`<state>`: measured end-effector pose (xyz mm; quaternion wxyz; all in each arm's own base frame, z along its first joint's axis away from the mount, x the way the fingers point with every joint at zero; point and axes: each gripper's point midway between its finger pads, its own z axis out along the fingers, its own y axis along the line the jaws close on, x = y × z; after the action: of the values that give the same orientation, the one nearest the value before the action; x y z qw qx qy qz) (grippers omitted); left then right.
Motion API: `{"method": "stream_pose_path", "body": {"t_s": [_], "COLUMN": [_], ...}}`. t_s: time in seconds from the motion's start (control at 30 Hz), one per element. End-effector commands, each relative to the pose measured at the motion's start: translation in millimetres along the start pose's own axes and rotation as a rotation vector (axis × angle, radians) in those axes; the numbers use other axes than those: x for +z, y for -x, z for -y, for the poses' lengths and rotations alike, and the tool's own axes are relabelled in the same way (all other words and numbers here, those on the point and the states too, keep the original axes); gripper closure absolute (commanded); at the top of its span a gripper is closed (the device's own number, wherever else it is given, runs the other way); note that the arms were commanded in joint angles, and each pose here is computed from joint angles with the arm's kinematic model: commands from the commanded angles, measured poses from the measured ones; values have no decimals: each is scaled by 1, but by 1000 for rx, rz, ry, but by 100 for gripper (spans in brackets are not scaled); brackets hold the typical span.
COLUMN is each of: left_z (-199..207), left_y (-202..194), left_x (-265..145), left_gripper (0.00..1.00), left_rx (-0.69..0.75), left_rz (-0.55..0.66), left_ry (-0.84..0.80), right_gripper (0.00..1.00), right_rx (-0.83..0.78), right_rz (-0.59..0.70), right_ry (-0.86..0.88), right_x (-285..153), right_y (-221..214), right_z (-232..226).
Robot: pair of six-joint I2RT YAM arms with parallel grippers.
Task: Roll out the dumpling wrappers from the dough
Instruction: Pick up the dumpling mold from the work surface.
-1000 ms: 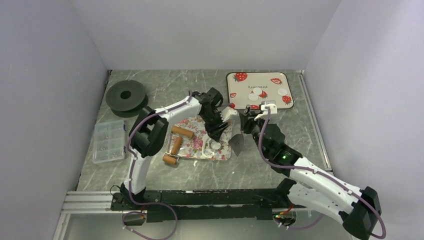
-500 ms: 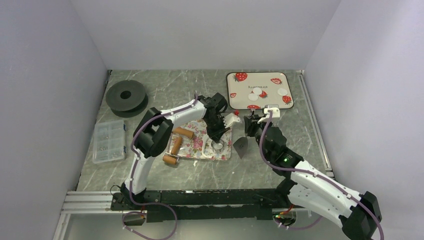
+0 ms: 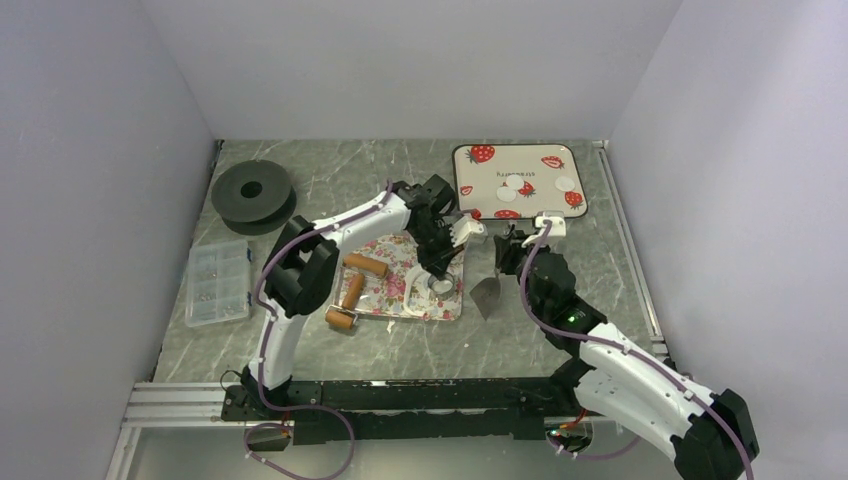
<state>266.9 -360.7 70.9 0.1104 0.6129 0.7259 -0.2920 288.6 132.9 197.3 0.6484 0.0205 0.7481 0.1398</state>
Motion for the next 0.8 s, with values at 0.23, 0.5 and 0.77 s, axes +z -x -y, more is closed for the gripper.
{"method": "stream_pose_path", "body": {"t_s": [0.23, 0.5, 0.77], "left_z": [-3, -25, -18], "left_y": [26, 19, 1], "left_x": [-37, -49, -26], "left_gripper": [100, 100, 100], "left_rx": [-170, -347, -274], "left_rz": [182, 276, 139], "left_ry": [-140, -98, -99], "right_gripper": [100, 100, 100], "right_rx": [82, 129, 93], "right_rz": [64, 74, 74], "right_ry": [150, 235, 173], "right_x": [9, 7, 6], "right_y": [23, 24, 36], "right_z": [-30, -46, -37]}}
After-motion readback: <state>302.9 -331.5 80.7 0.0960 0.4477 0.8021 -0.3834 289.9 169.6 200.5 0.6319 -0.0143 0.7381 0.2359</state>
